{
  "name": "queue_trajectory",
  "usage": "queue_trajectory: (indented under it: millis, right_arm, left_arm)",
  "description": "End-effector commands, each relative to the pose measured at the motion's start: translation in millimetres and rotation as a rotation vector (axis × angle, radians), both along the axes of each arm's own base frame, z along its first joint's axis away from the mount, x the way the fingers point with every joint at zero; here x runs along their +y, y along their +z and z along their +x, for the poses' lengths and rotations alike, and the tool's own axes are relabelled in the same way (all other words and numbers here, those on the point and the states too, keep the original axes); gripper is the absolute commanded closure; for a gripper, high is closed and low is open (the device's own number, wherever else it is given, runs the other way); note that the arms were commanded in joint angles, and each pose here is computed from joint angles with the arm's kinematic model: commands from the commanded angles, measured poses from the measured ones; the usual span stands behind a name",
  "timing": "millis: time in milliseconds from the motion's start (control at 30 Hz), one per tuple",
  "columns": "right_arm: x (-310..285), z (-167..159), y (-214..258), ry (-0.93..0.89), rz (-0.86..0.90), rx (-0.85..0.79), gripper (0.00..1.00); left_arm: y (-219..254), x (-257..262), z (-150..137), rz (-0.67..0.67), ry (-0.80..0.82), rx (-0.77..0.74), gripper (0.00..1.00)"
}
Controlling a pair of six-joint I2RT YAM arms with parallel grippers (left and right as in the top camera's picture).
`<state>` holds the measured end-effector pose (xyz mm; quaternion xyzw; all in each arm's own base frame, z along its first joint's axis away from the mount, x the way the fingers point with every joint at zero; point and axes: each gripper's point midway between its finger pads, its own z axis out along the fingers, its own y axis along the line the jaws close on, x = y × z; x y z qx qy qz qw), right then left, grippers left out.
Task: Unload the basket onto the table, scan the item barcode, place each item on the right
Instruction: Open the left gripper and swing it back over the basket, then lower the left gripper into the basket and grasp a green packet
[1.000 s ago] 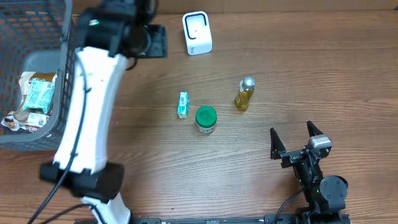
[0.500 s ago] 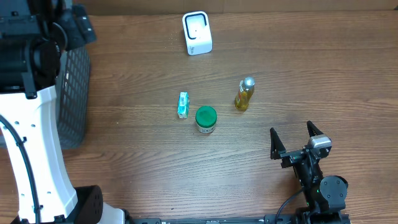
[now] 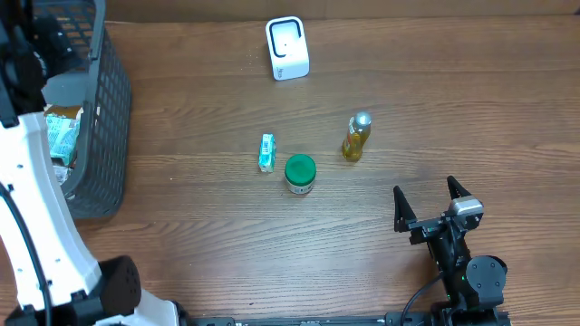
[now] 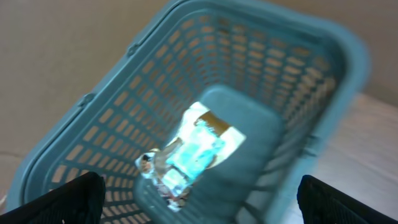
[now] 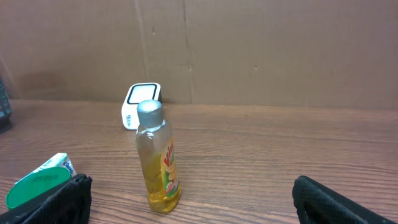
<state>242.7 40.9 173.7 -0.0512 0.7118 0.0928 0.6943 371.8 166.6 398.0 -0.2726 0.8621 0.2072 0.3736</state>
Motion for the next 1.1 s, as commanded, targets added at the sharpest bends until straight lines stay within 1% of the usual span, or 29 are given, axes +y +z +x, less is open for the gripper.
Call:
queue_trajectory:
  millis: [0, 200, 233, 300, 433, 533, 600, 767, 867, 1000, 1067]
  right_arm:
    - [-0.7, 0.2, -1.8, -0.003, -0.005, -0.005, 0.00]
    - [-0.7, 0.2, -1.8, -0.003, -0.004, -0.005, 0.00]
    - [-0.7, 0.2, -1.8, -0.003, -0.004, -0.005, 0.00]
    - [-0.7, 0.2, -1.8, -0.003, -0.004, -0.005, 0.00]
    - [-0.7, 0.2, -1.8, -0.003, -0.004, -0.005, 0.00]
    - [-0.7, 0.2, -1.8, -0.003, -0.004, -0.005, 0.00]
    - [-0.7, 0.2, -1.8, -0.003, -0.005, -0.005, 0.00]
    - [-0.7, 0.2, -1.8, -0.003, -0.004, -0.005, 0.00]
    - [-0.7, 0.2, -1.8, -0.003, -0.005, -0.005, 0.00]
    - [-0.7, 0.2, -1.8, -0.003, -0.004, -0.005, 0.00]
    - [-0.7, 0.2, -1.8, -0.003, -0.005, -0.005, 0.00]
  left_arm:
    - [-27.1, 31.0, 12.2, 0.028, 0.033, 0.100, 0.01]
    - [-88.9, 72.1, 24.3, 0.001, 0.065, 0.280, 0.00]
    - [-114.2, 81.1, 23.5, -0.028, 0.079, 0.353, 0.00]
    - [-136.5, 87.7, 21.0, -0.049, 0.076, 0.430, 0.00]
    - [-176.7, 104.3, 22.7, -0.090, 0.098, 0.517, 0.00]
    - [-209.3, 117.6, 26.4, -0.113, 0.086, 0.581, 0.00]
    - [-237.5, 121.0, 28.3, -0.155, 0.050, 0.635, 0.00]
    - [-292.3, 110.8, 36.5, -0.293, -0.081, 0.696, 0.00]
    - [-304.4, 114.8, 35.2, -0.305, -0.076, 0.713, 0.00]
    - [-308.5, 119.0, 36.0, -0.319, -0.074, 0.697, 0.00]
    - [-309.5, 118.6, 37.4, -0.331, -0.099, 0.688, 0.00]
